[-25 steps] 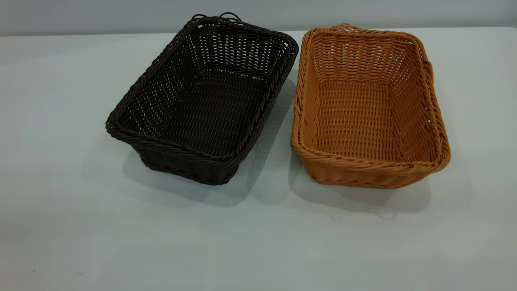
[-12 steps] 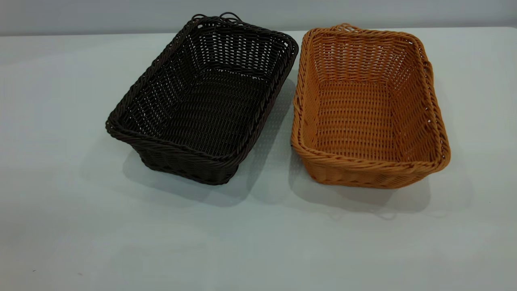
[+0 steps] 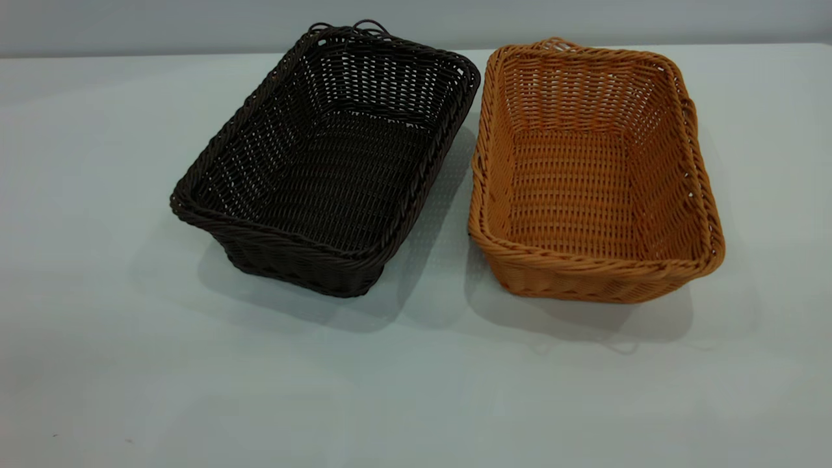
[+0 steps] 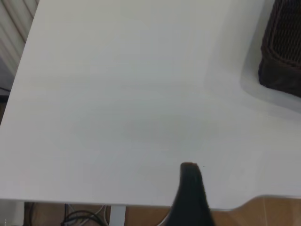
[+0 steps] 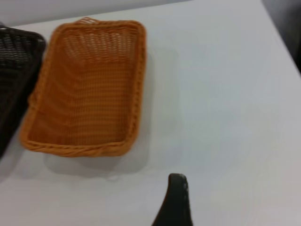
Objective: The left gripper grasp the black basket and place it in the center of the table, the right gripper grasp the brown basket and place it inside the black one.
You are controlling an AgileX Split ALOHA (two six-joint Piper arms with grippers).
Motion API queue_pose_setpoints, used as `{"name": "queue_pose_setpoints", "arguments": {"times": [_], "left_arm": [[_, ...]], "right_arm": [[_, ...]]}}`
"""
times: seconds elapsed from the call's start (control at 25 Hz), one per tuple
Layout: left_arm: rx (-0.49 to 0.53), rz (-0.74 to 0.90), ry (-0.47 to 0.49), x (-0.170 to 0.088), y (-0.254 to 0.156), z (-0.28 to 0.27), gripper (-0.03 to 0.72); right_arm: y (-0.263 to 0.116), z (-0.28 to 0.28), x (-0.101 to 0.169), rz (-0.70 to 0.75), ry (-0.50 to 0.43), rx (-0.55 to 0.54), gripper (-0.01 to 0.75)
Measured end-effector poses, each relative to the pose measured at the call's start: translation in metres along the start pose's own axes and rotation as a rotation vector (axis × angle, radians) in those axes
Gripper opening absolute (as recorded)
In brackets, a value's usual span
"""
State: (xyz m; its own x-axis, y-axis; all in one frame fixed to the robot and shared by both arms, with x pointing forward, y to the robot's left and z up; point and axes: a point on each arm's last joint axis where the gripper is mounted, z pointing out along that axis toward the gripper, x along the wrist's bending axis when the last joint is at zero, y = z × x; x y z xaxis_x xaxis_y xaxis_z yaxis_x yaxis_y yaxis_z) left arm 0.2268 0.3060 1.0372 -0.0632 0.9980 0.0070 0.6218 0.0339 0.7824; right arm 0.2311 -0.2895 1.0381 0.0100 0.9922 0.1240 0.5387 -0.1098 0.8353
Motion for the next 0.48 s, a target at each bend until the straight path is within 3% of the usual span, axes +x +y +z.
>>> {"name": "queue_pose_setpoints", "arguments": {"times": [0.2, 0.48], "left_arm": [[0.028, -0.004, -0.033, -0.005, 0.043, 0.007, 0.526], [0.087, 0.043, -0.044, -0.011, 0.107, 0.077, 0.526]], "right_arm": [[0.001, 0.000, 0.003, 0.016, 0.033, -0.008, 0.583], [0.001, 0.000, 0.004, 0.020, 0.042, -0.009, 0.583]]}}
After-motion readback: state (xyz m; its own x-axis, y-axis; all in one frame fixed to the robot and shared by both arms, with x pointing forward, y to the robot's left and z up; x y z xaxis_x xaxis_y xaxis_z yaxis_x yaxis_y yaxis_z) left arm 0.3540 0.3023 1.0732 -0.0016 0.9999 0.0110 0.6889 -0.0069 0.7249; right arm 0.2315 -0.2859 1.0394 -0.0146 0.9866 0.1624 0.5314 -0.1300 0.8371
